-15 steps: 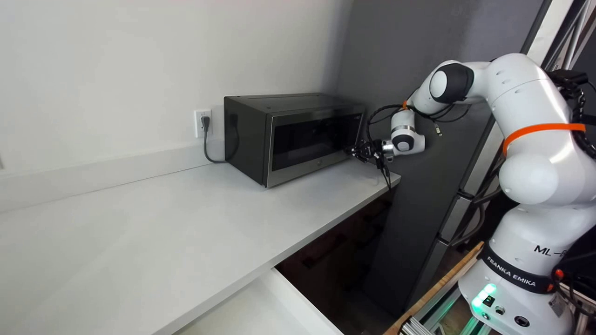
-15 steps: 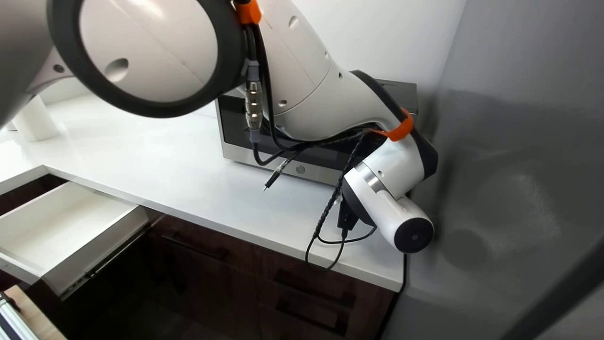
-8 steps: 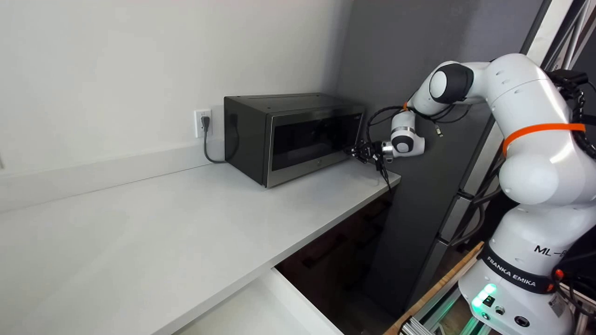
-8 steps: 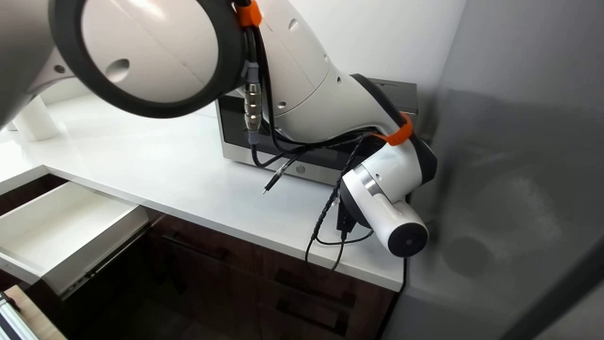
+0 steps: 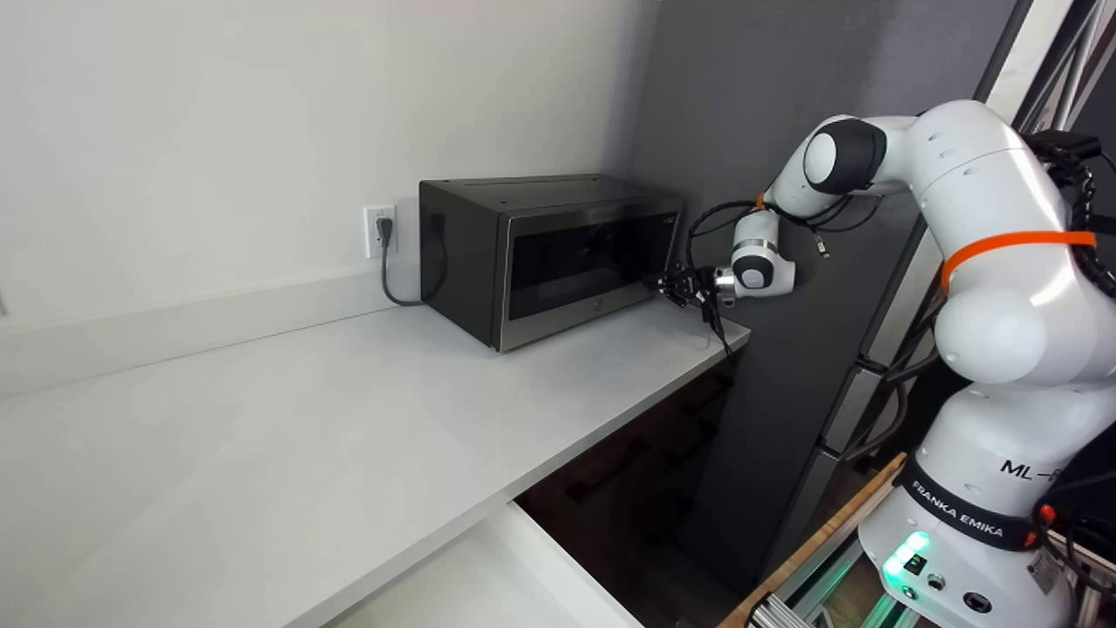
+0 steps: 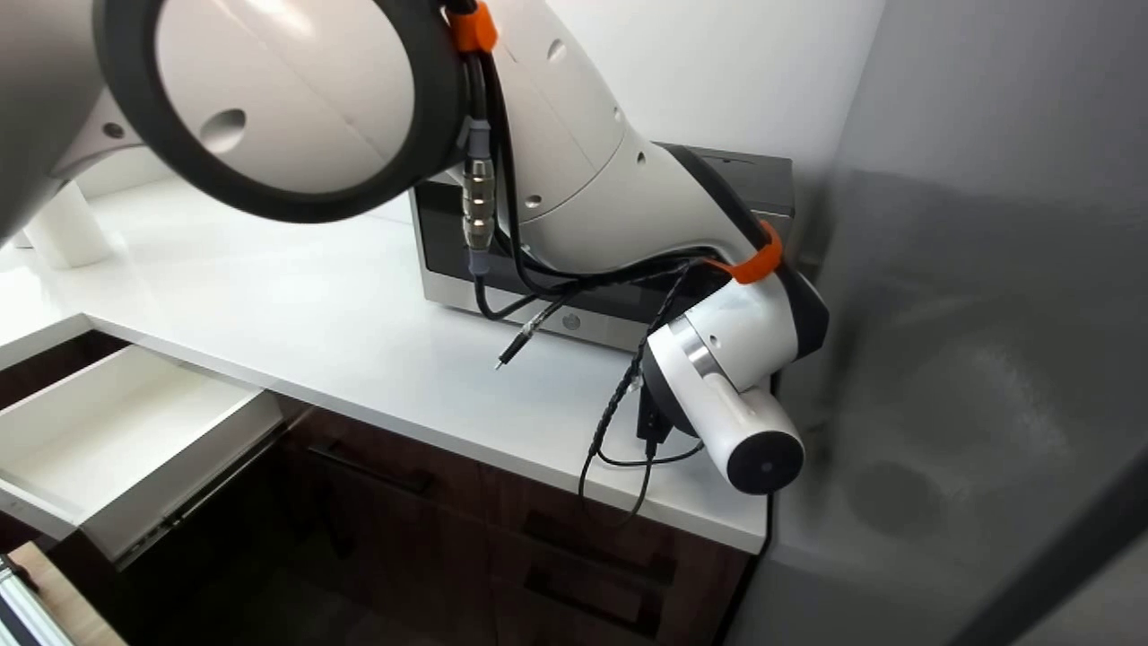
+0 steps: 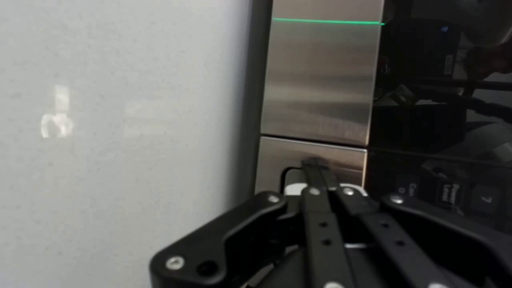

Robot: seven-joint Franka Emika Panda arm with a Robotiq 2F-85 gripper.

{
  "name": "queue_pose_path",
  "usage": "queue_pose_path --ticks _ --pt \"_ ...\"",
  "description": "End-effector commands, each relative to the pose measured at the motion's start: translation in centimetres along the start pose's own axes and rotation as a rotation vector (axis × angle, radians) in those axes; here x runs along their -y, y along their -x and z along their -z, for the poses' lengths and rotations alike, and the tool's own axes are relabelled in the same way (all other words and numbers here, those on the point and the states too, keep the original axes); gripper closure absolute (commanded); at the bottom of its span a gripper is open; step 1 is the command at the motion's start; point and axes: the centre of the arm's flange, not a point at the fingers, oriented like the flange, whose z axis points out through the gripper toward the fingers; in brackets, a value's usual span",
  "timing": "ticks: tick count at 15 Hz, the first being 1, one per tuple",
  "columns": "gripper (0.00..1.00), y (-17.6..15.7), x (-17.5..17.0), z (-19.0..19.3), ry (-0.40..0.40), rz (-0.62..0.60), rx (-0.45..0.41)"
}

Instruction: Press the bottom right button of the microwave and open the microwave door

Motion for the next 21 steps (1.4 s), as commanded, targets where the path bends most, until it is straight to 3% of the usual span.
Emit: queue_pose_path --ticks 1,11,21 --pt "1.0 0.6 1.7 -2.8 -0.007 0.015 0.001" --pt "1.0 3.0 5.7 0.7 0.307 0.089 -0.118" --pt "1.0 3.5 9.2 2.2 0.42 0.048 -0.177"
